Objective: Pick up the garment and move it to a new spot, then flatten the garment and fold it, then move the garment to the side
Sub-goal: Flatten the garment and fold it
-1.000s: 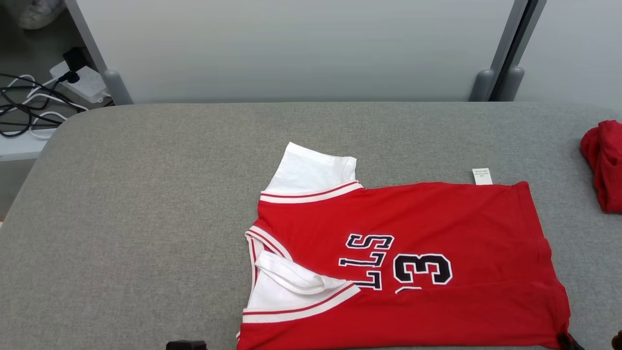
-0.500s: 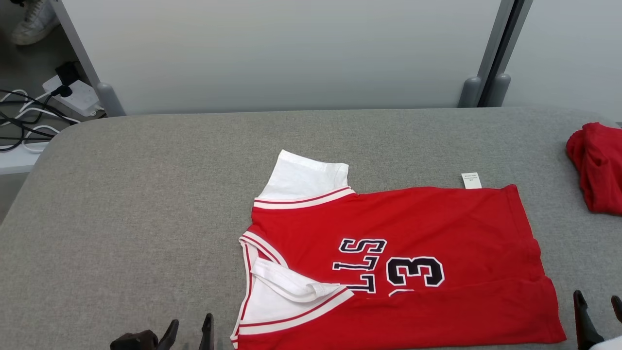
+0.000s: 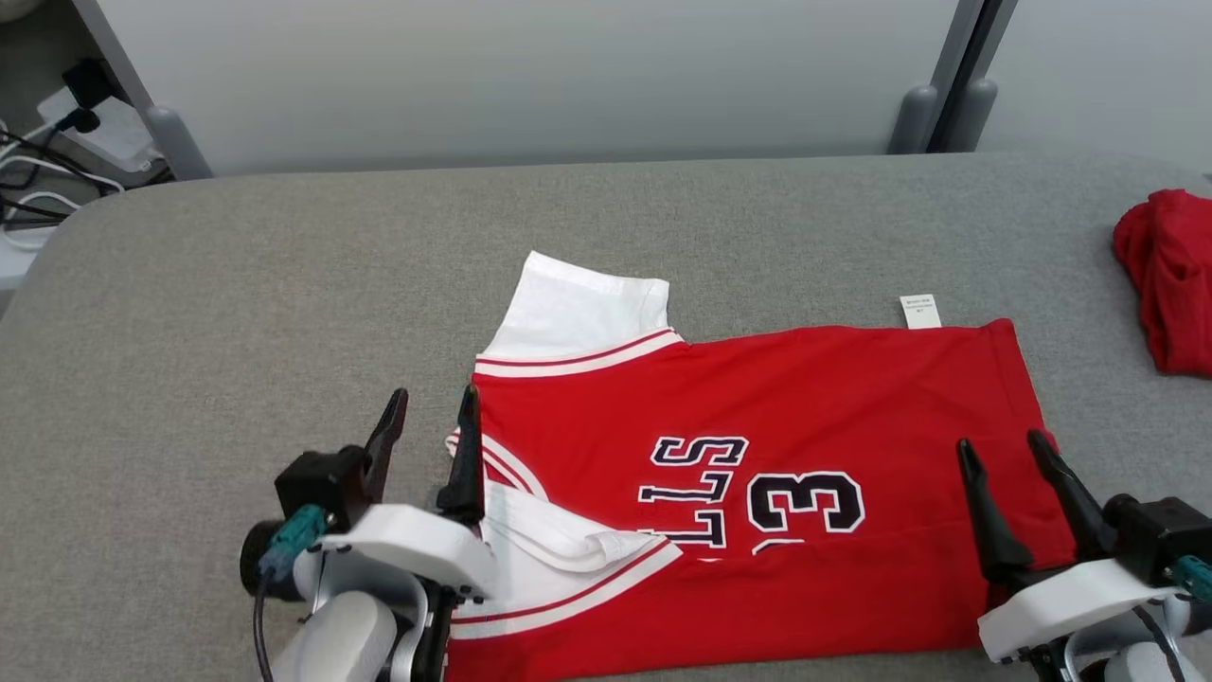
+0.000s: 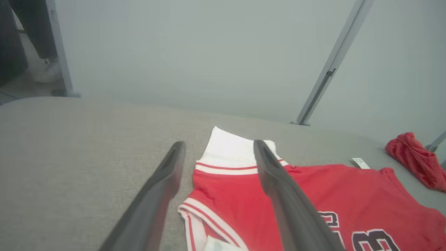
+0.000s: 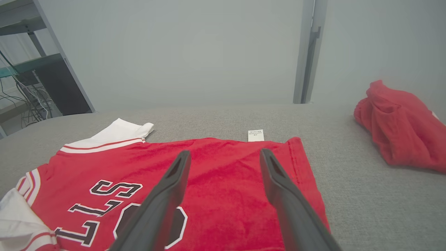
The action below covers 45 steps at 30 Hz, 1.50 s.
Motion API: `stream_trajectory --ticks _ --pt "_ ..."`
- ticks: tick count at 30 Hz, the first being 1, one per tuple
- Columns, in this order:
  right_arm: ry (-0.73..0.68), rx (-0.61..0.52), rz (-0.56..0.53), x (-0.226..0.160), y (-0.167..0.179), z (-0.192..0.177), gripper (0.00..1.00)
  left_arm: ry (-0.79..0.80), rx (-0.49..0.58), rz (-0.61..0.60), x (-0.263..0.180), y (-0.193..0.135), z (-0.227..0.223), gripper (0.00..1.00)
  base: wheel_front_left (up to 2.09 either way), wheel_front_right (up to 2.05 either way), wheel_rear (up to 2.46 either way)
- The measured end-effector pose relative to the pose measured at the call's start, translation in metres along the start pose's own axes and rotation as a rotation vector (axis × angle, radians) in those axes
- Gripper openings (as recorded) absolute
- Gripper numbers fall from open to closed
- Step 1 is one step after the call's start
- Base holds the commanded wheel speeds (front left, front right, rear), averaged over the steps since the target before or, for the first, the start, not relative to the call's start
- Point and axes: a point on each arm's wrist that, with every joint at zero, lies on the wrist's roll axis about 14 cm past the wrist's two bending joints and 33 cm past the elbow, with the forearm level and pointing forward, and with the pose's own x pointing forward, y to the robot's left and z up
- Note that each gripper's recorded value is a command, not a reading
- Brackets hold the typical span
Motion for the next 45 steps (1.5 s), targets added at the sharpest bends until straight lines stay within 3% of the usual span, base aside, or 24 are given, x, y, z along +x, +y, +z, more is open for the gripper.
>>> stream_trajectory --ticks 12,21,29,38,45 --pt "0.059 -0.001 -0.01 0.022 -0.014 -0.02 1.0 0.127 0.082 -0.105 0.103 -0.027 -0.008 1.0 0.0 0.0 0.0" --pt "0.079 -0.013 -0.024 0.037 -0.026 -0.029 1.0 0.358 0.161 -0.072 0.159 -0.02 -0.051 1.0 0.0 0.0 0.0" --pt "0.114 -0.016 -0.06 0.036 -0.039 -0.041 1.0 0.484 0.16 -0.089 0.188 -0.029 -0.073 1.0 0.0 0.0 0.0" --pt "0.139 -0.021 -0.076 0.037 -0.046 -0.05 1.0 0.69 0.255 -0.054 0.196 -0.014 -0.107 1.0 0.0 0.0 0.0" --pt "0.16 -0.025 -0.091 0.033 -0.051 -0.056 1.0 0.678 0.255 -0.06 0.212 -0.018 -0.102 1.0 0.0 0.0 0.0"
